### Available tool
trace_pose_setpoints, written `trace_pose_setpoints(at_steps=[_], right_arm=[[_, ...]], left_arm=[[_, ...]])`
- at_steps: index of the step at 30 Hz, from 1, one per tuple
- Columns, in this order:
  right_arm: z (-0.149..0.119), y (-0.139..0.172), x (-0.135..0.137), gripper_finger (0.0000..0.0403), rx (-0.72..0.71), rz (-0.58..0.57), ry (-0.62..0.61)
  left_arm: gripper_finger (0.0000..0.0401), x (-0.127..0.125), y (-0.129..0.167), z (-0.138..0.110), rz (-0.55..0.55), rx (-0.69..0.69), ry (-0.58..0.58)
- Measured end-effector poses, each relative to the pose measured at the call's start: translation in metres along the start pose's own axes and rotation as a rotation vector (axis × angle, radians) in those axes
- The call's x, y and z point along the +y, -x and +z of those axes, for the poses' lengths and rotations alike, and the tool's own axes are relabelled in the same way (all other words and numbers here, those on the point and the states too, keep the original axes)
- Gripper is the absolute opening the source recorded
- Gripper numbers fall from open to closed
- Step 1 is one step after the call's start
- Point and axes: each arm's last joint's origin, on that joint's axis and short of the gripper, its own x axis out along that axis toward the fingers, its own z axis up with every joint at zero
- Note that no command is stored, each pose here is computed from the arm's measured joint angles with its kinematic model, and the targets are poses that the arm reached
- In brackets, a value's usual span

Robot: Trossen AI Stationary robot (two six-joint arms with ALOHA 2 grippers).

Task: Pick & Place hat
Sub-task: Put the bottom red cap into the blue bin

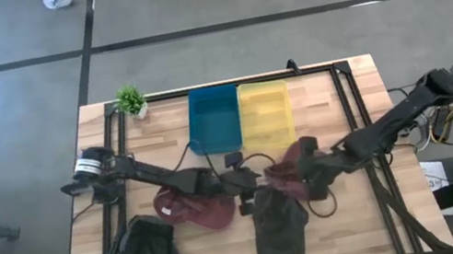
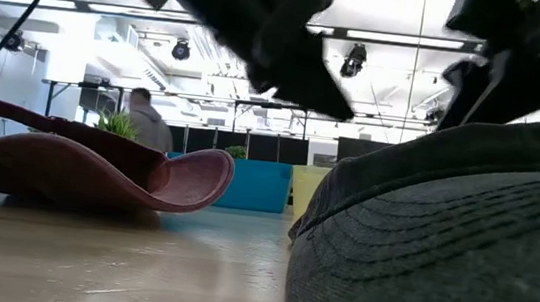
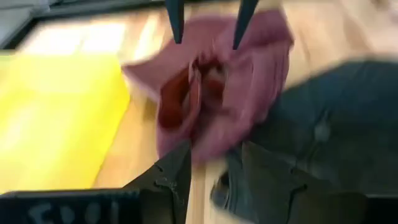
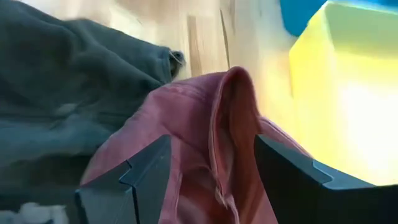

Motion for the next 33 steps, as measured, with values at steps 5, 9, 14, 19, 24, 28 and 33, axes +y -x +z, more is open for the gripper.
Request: trace_pose_setpoints(at_steps=[5,9,14,19,24,28,33], right_arm=[[-0.005,-0.032,-0.006,0.0223,0.102,-0.018,-0.065],[-0.004,-0.051,-0.006,0.0223,0.116,-0.019,-0.049],[-0.008,-0.070,-0.006,0.0218,0.152,-0.033,-0.048],[-0.009,-0.077,-0.009,0.0165,0.166,-0.058,-0.094],[-0.006,-0.074,-0.014,0.0084,0.131,-0.107,-0.130],[-0.002,-0.069,-0.019,0.0027,0.107,-0.116,-0.156],[-0.002,-0.065,-0.022,0.0017,0.108,-0.142,-0.152]], left_arm=[[0.0138,0.003,0.008,-0.016,-0.001,0.038,0.031],[0.0138,0.003,0.011,-0.022,-0.003,0.056,0.041],[0.0138,0.003,0.013,-0.021,-0.005,0.044,0.047],[0.0138,-0.003,0.014,-0.020,-0.026,0.036,0.041],[0.0138,-0.013,0.015,-0.021,-0.052,0.027,0.031],[0.0138,-0.019,0.012,-0.021,-0.067,-0.009,0.036],[0.0138,-0.020,0.011,-0.016,-0.082,-0.073,0.034]])
